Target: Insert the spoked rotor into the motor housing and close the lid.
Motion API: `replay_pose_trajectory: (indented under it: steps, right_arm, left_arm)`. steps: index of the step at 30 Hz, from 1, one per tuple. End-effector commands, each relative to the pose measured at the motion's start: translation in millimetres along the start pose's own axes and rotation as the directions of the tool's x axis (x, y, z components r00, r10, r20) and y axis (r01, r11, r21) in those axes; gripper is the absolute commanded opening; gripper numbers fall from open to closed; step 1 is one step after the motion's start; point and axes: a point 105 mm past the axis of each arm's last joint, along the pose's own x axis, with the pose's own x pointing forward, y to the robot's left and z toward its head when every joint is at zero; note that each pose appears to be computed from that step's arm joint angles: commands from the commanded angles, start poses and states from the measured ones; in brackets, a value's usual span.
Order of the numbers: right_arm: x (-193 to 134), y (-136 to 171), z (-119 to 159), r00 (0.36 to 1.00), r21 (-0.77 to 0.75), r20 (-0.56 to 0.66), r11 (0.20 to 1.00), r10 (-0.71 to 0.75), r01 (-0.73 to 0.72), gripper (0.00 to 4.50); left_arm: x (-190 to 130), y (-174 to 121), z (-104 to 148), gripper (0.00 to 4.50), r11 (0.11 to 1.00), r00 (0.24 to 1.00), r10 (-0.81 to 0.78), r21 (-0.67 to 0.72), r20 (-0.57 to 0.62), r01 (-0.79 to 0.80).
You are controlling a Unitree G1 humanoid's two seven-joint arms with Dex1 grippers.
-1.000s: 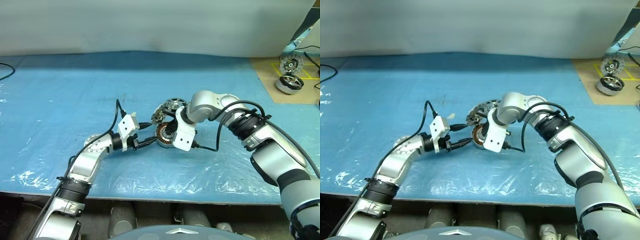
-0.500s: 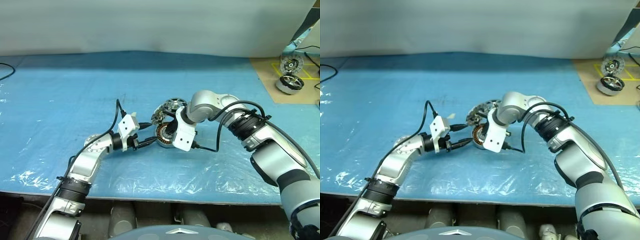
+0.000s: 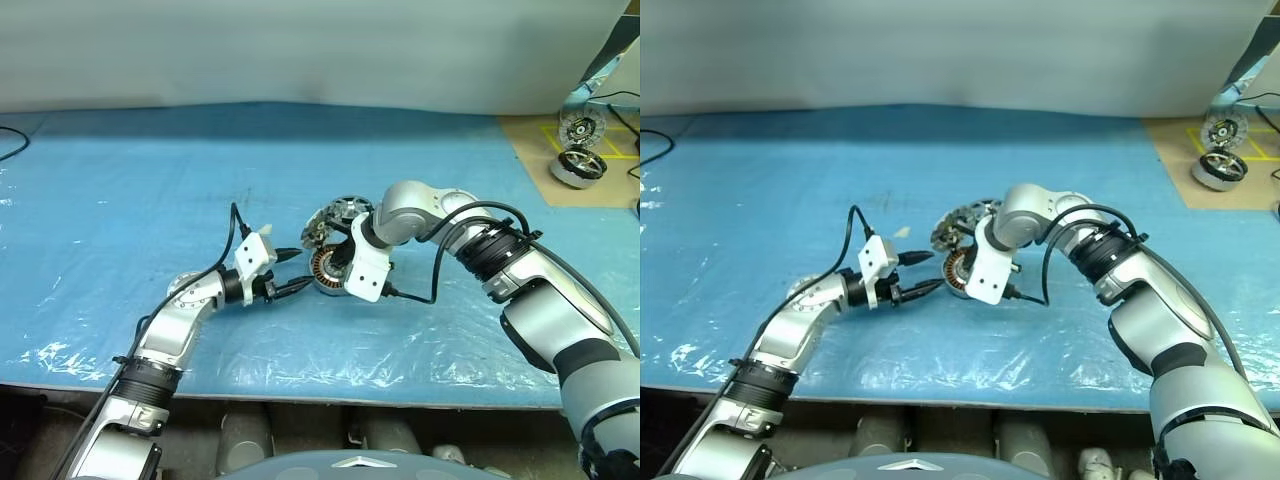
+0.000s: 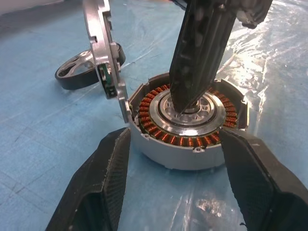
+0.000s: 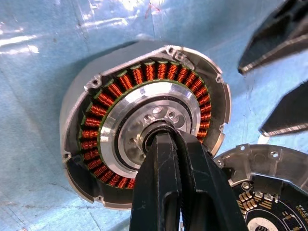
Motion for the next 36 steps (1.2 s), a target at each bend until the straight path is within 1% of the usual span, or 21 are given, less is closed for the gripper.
replay_pose_trajectory:
  steps: [1,7,13,18,24,25,26,27,29,30,31,32,36]
  right_arm:
    - [-4.3,-6.2,-1.7,1.000,-0.028,-0.011,1.000,-0.013,0.013,0.03]
    - [-3.8,-4.2,-1.5,1.000,-0.019,-0.006,1.000,-0.004,0.004,0.03]
    - [-3.8,2.4,-1.0,1.000,0.004,0.004,1.000,0.023,-0.023,0.03]
    - [-2.7,1.7,1.9,1.000,0.018,0.022,1.000,0.018,-0.018,0.03]
    - [-2.9,1.6,0.5,1.000,-0.005,0.017,1.000,0.023,-0.023,0.03]
    - [-3.0,1.8,0.2,1.000,-0.008,0.018,1.000,0.024,-0.024,0.45]
    - [-3.0,2.0,0.4,0.999,-0.005,0.023,1.000,0.024,-0.024,0.63]
    - [-3.1,2.1,0.4,0.999,0.000,0.026,1.000,0.025,-0.025,1.00]
    - [-2.7,1.6,0.0,0.999,0.014,0.026,1.000,0.020,-0.020,1.56]
    - [-2.3,0.5,-0.5,1.000,0.025,0.023,1.000,0.010,-0.010,1.98]
    - [-2.1,-0.2,-0.8,1.000,0.033,0.022,0.999,0.004,-0.005,2.23]
    - [-2.4,0.0,-1.2,1.000,0.037,0.020,0.999,0.005,-0.006,2.57]
    - [-4.9,-1.7,-3.1,1.000,0.030,0.010,1.000,0.001,-0.001,2.57]
  left_arm:
    - [-2.1,4.1,7.2,3.02,0.999,0.999,0.002,0.035,0.033,-0.003]
    - [-3.7,2.1,6.2,3.02,0.999,0.999,-0.001,0.039,0.037,-0.001]
    - [-1.2,-1.8,11.2,3.02,0.999,0.999,-0.003,0.043,0.044,0.001]
    - [1.8,-5.7,15.2,3.02,0.999,0.999,-0.007,0.043,0.047,0.005]
    - [3.6,-3.1,16.7,3.02,0.999,0.999,-0.004,0.042,0.044,0.003]
    - [3.6,-2.4,16.6,3.02,0.999,0.999,-0.004,0.041,0.043,0.002]
    - [3.6,-1.9,16.6,3.02,0.999,0.999,-0.004,0.041,0.043,0.002]
    - [3.5,-1.6,16.5,3.02,0.999,0.999,-0.004,0.040,0.043,0.002]
    - [3.3,-1.1,16.8,3.02,0.999,0.999,-0.004,0.040,0.043,0.003]
    - [3.2,-1.0,17.3,3.02,0.999,0.999,-0.005,0.041,0.043,0.003]
    - [3.1,-0.9,17.8,3.02,0.999,0.999,-0.005,0.041,0.043,0.004]
    - [3.0,-0.9,18.8,3.02,0.999,0.999,-0.006,0.043,0.044,0.004]
    - [2.4,-2.4,22.8,3.02,0.999,0.999,-0.008,0.045,0.048,0.006]
